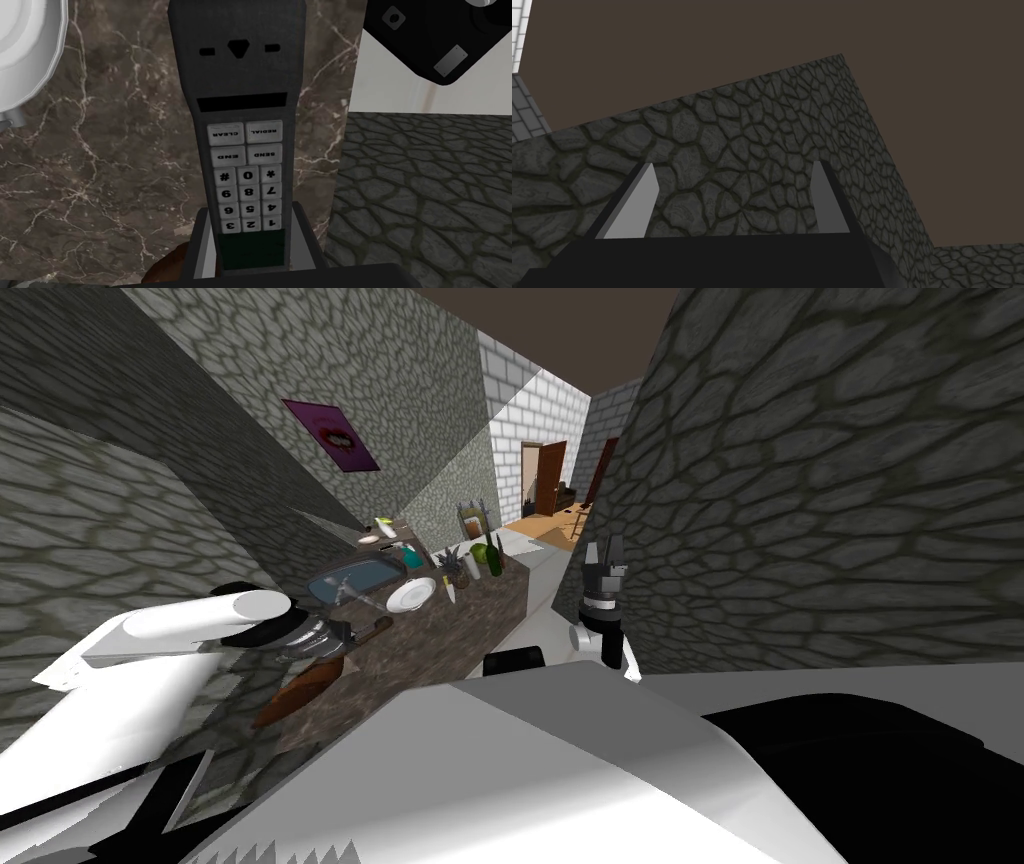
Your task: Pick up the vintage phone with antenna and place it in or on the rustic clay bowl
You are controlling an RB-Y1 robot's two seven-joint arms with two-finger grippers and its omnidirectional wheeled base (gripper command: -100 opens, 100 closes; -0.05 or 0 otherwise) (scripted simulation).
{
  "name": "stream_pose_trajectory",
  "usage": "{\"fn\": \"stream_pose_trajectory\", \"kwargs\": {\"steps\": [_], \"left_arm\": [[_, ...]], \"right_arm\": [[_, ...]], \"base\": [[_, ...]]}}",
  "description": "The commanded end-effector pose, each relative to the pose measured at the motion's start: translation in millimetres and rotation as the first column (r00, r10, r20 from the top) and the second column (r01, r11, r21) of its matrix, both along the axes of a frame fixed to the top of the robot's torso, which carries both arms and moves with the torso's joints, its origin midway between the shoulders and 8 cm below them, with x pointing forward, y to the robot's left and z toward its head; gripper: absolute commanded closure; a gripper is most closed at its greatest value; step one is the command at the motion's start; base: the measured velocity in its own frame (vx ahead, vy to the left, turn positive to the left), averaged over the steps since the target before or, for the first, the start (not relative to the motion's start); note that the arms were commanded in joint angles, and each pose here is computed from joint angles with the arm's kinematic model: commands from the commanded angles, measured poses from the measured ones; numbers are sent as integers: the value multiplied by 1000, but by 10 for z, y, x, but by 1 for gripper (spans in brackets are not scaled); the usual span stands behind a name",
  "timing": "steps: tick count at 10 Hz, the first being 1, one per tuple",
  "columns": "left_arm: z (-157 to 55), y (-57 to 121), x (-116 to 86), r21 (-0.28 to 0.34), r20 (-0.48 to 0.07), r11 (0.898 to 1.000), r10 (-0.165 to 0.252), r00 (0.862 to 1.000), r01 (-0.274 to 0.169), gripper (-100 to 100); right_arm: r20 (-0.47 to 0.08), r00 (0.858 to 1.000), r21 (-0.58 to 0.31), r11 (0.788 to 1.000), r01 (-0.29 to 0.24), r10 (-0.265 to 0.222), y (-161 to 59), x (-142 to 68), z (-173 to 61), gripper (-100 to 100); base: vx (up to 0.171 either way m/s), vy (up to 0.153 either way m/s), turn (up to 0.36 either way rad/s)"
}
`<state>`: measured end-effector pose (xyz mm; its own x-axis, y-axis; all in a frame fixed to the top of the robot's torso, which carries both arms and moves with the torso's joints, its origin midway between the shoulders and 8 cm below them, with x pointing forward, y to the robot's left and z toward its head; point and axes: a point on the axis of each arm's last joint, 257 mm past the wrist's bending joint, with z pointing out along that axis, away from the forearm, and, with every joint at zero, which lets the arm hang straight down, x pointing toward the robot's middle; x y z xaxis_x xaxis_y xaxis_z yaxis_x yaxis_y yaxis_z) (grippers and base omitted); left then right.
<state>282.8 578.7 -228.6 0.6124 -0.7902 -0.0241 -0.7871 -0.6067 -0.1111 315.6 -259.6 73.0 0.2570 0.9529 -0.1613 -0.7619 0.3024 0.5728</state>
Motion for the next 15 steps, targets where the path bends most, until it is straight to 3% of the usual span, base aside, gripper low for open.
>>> {"fn": "stream_pose_trajectory", "kwargs": {"steps": [1, 7, 11, 12, 13, 15], "left_arm": [[84, 23, -10, -4, -4, 1000, 2, 1000, -2, 100], [359, 19, -62, -30, -17, 1000, 4, 1000, -5, 100], [333, -119, -202, -83, -69, 996, 13, 998, -19, 100], [348, -83, -161, -70, -54, 997, 11, 998, -15, 100], [345, -89, -170, -73, -57, 997, 11, 998, -15, -100], [345, -89, -169, -73, -57, 997, 11, 998, -15, -100]], "right_arm": [[0, 1000, 0, 1000, 0, 0, 0, 0, 0, 0], [0, 1000, 0, 1000, 0, 0, 0, 0, 0, 0], [0, 1000, 0, 1000, 0, 0, 0, 0, 0, 0], [0, 1000, 0, 1000, 0, 0, 0, 0, 0, 0], [0, 1000, 0, 1000, 0, 0, 0, 0, -1, 0], [0, 1000, 0, 1000, 0, 0, 0, 0, 0, 0]], "base": [[-77, 155, -19], [-39, 122, -23], [-26, 54, -69], [-15, 15, -20], [0, 0, 0], [0, 0, 0]]}}
